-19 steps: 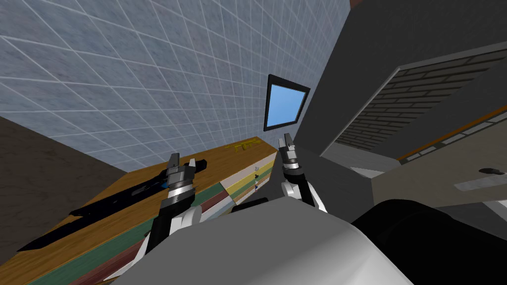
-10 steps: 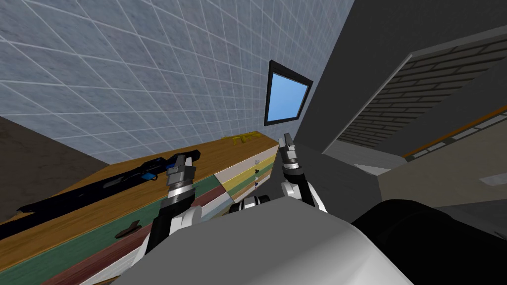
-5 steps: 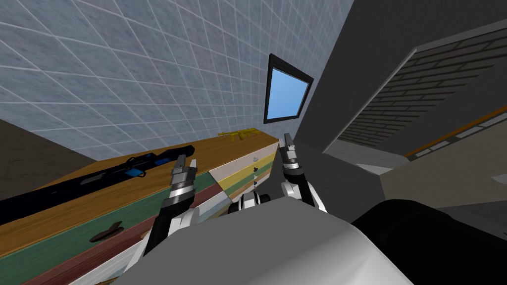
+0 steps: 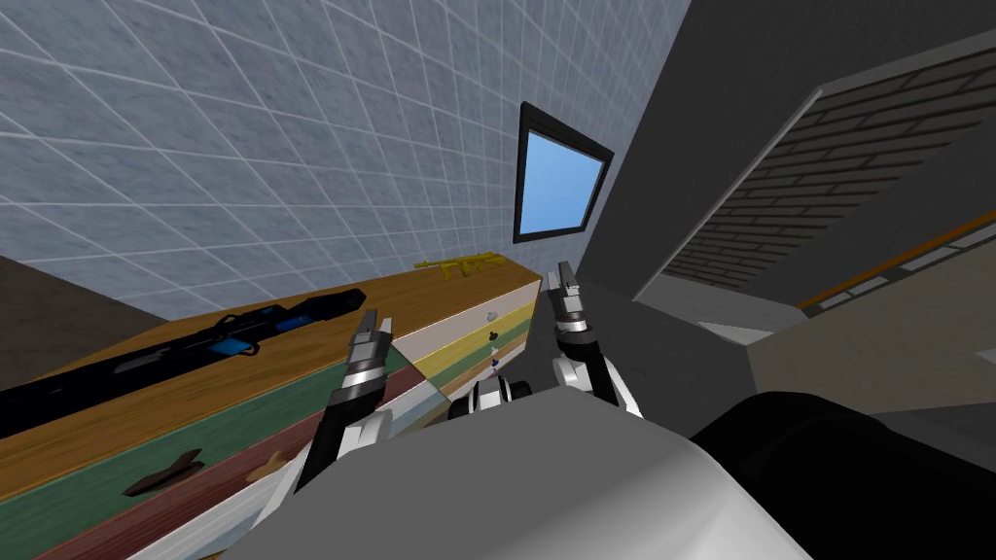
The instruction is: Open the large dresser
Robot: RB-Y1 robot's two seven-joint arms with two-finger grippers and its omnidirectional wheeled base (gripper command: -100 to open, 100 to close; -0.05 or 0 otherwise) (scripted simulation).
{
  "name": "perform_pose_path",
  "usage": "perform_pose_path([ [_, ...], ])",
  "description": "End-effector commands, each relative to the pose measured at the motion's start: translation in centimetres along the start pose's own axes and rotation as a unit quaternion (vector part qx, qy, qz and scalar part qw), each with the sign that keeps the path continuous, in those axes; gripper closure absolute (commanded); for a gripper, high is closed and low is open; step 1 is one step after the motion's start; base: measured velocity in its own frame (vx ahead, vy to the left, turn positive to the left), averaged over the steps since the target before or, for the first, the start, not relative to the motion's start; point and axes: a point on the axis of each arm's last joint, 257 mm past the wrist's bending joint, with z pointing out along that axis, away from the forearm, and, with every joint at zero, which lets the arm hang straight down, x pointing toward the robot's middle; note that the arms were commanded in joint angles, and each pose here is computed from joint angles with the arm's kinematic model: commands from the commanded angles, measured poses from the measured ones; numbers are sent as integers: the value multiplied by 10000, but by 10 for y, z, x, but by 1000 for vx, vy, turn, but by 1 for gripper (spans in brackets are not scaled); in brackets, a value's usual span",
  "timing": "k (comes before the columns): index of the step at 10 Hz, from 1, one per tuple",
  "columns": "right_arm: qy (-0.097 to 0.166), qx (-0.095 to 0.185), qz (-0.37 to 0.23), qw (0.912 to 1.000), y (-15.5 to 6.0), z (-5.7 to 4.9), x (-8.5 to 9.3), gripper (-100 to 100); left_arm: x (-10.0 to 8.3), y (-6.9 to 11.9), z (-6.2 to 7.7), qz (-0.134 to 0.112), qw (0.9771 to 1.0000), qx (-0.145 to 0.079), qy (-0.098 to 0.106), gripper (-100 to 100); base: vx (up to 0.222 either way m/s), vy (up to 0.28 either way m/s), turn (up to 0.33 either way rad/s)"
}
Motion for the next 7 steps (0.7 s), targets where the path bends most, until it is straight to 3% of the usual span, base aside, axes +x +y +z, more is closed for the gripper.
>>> perform_pose_path([
  [1,0,0,0,10000,0,0,0,0,5,19,-7,97,9998,-127,80,-100,20,-96,31],
  [7,0,0,-1,10000,0,0,0,0,9,48,-17,240,9990,-311,195,-100,17,-54,16],
])
